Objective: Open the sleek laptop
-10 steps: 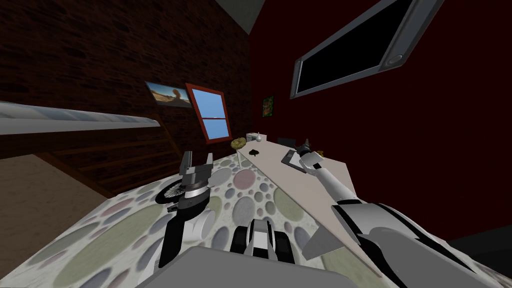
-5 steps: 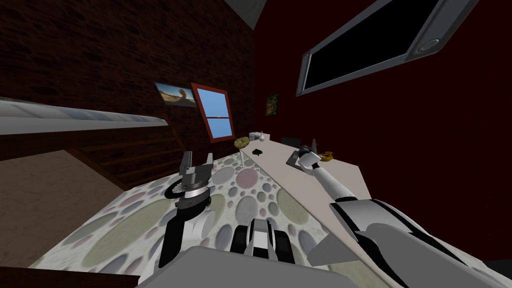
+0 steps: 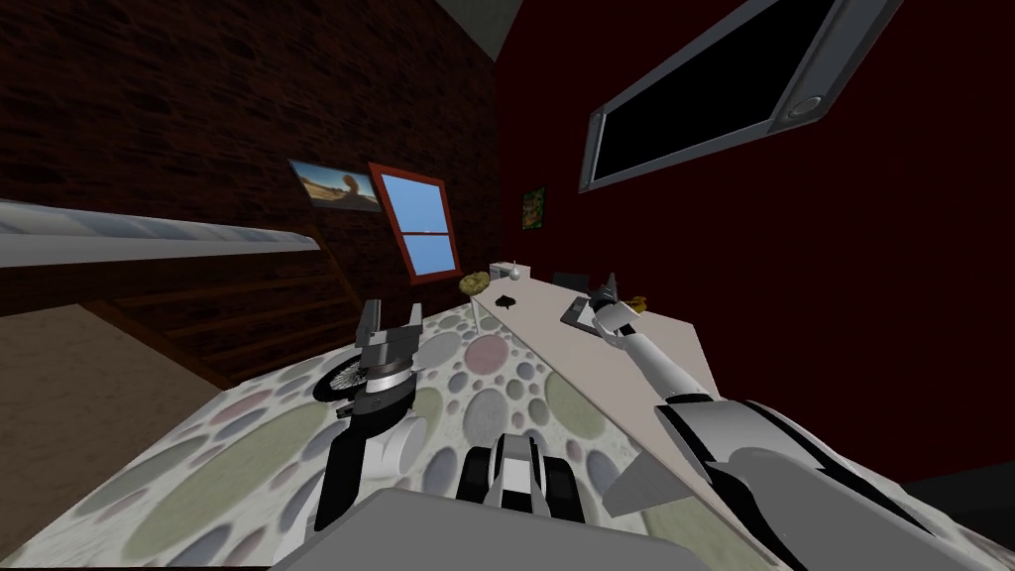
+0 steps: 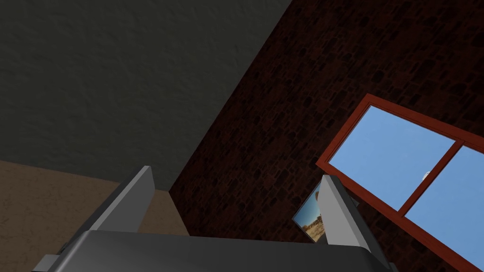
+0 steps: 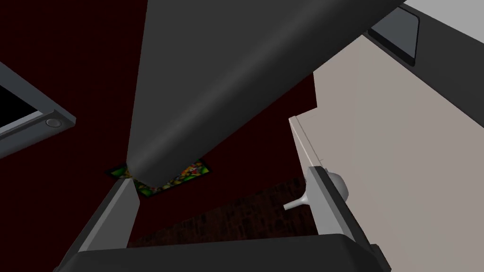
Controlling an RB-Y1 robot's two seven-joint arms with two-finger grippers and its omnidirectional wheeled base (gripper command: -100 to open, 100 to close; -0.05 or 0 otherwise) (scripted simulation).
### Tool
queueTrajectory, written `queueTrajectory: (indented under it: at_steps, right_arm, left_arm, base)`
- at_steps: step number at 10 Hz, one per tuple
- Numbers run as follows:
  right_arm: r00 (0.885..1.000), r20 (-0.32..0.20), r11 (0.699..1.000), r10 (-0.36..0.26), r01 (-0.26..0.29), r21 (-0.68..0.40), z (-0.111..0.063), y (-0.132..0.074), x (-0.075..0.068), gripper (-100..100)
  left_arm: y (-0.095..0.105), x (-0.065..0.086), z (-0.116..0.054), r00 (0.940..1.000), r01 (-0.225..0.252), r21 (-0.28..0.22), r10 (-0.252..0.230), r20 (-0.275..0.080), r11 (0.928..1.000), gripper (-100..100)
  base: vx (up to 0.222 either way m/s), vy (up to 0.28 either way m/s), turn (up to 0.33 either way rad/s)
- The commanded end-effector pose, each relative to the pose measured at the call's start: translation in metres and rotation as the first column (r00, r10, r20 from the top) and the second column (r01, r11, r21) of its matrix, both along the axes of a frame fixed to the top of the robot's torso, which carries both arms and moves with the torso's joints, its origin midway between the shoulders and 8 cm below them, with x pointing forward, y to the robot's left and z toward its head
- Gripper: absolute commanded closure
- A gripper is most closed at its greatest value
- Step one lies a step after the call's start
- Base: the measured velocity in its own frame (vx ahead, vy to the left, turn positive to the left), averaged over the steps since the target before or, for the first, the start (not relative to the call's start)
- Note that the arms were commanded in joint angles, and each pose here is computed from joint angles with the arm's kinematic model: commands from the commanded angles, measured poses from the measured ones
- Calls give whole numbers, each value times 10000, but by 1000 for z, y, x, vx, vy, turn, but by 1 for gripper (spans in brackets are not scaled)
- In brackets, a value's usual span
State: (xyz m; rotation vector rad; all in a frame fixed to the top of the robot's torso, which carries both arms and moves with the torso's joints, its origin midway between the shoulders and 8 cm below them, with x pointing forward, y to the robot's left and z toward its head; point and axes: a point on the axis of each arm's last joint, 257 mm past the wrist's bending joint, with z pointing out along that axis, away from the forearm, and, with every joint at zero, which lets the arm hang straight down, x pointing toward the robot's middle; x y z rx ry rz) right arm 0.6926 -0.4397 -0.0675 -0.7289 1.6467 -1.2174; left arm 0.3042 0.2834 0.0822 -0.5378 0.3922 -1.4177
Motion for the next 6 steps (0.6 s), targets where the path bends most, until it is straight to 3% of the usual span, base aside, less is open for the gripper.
queueTrajectory:
  at_steps: [1,4,6]
  right_arm:
    - [9987,473,9979,169,-198,610,7,3,1,-100]
    - [9940,1043,9904,330,-465,1303,15,6,0,-100]
    - [9951,945,9921,303,-414,1188,13,5,0,-100]
  left_arm:
    - [0,0,0,10000,0,0,0,0,10000,0]
    - [0,0,0,10000,0,0,0,0,10000,0]
    - [0,0,0,10000,1,0,-1,0,10000,0]
  base:
    - [-12,-20,-80]
    - [-13,-20,-86]
    - [-3,-5,-11]
